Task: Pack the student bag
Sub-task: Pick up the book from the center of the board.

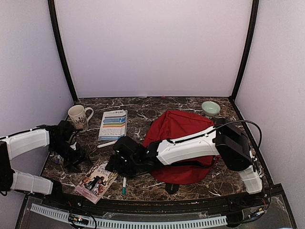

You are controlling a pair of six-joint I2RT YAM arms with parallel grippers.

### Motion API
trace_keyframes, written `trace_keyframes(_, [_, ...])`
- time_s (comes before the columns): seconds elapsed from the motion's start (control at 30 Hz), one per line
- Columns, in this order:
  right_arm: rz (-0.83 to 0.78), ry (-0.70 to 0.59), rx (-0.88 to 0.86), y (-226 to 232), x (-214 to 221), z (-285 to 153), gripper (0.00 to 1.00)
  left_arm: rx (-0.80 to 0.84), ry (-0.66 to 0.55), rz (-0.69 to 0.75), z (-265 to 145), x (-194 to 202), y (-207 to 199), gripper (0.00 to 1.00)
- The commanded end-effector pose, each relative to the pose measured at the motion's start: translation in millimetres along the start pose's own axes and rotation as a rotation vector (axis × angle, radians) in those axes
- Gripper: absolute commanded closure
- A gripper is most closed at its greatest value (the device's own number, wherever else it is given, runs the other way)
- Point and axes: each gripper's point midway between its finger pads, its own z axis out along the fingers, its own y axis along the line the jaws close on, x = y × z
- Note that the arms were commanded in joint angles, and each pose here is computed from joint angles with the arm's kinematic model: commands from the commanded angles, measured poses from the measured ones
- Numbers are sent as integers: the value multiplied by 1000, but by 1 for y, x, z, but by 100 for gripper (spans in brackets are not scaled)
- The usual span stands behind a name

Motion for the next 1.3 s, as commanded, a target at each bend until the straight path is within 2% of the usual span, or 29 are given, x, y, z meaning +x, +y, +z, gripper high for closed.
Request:
trace_keyframes(0.0, [-17,23,-52,23,6,4,30,14,9,9,2,3,-1,29])
trace_keyframes(0.13, [-24,13,-38,26,6,0,30,19,3,8,2,2,-2,29])
trace_keyframes(0.33, [41,55,21,2,16,11,31,7,-6,1,1,0,-1,30])
trace_keyframes(0.5, [53,81,11,-2,23,16,31,6,-36,-15,0,-5,-1,31])
trace_keyframes(0.7, [51,107,-46,3,27,40,32,2,-16,-23,4,-4,0,35])
trace_keyframes(0.93, [-17,92,-176,33,6,64,38,26,52,-30,14,8,0,40])
trace_keyframes(1.1, [-73,44,-279,57,-13,52,49,36,95,-51,21,19,3,43])
trace_keyframes(1.27, [-170,58,-379,93,-15,41,52,45,92,-58,21,24,5,44])
